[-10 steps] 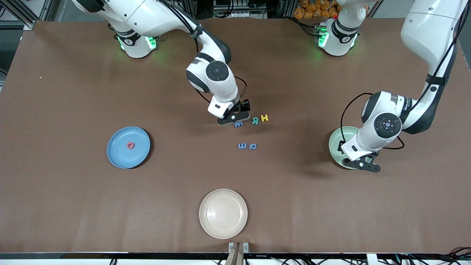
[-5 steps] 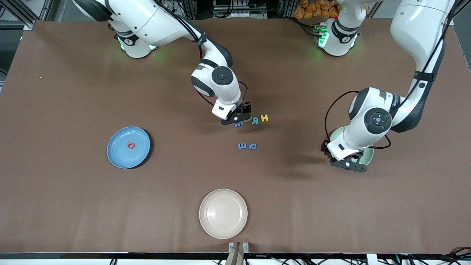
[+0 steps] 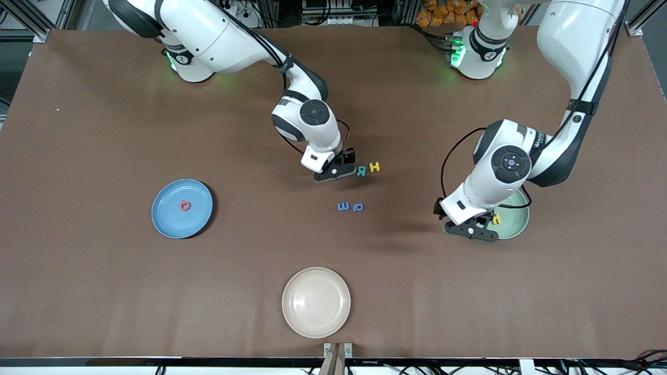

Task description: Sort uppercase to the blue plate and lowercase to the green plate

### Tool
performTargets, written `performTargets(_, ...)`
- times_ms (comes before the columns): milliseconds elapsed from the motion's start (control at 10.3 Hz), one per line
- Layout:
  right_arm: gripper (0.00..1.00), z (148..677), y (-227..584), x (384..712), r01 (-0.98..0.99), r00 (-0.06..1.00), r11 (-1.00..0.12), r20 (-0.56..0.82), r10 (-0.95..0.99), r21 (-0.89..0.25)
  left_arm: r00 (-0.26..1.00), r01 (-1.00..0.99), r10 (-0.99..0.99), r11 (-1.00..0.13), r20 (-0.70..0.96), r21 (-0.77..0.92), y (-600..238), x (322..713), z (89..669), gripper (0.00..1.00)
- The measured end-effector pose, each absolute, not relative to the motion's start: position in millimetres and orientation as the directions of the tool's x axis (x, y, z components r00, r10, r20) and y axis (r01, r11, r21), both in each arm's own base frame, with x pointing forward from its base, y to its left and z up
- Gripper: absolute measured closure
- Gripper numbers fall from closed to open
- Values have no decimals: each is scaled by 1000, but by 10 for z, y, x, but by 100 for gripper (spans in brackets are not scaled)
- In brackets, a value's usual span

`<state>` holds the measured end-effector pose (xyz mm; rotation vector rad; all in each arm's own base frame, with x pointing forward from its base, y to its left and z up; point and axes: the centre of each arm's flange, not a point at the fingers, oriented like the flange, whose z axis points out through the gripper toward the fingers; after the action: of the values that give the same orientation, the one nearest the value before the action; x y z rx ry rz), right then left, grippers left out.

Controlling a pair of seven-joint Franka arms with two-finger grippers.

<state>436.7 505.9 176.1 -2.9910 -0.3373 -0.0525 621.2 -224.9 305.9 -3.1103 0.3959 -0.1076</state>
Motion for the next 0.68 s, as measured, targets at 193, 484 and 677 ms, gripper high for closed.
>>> performTargets(193,30,1780,5067,4389,223,975,-966,54,218,-128,961,-265,-264,-964,85,1,-2457,6214,3135,20)
performTargets(484,35,1806,5074,4439,222,974,-966,65,215,-130,952,-291,-289,-957,101,4,-2615,6200,3206,19)
performTargets(677,40,1787,5074,4446,230,972,-965,70,223,-124,931,-353,-351,-936,102,0,-2731,6153,3210,19)
